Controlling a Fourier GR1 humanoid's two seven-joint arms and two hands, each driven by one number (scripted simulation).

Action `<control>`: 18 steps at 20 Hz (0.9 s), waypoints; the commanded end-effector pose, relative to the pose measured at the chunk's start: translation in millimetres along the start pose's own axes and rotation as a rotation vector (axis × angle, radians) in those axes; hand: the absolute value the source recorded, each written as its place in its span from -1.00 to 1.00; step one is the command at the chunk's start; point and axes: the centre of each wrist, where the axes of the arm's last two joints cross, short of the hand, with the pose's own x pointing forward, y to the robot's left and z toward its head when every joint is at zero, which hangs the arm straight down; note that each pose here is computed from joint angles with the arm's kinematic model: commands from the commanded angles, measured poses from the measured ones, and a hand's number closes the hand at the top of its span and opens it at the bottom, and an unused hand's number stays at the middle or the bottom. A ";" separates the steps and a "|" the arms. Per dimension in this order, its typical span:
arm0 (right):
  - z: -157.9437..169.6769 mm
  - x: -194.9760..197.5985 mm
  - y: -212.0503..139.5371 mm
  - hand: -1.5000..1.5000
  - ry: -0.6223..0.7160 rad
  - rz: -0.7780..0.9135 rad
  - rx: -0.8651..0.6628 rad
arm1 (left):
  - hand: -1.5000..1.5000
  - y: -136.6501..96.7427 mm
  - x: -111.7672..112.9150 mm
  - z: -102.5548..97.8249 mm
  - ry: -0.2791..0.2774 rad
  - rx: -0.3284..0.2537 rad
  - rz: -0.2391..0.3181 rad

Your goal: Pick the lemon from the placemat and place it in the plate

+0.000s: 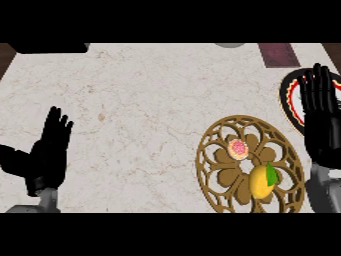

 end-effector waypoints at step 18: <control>148.9 88.8 -104.8 -1.00 0.072 0.615 -0.594 | 0.00 16.9 -50.2 13.6 0.261 -0.281 -0.163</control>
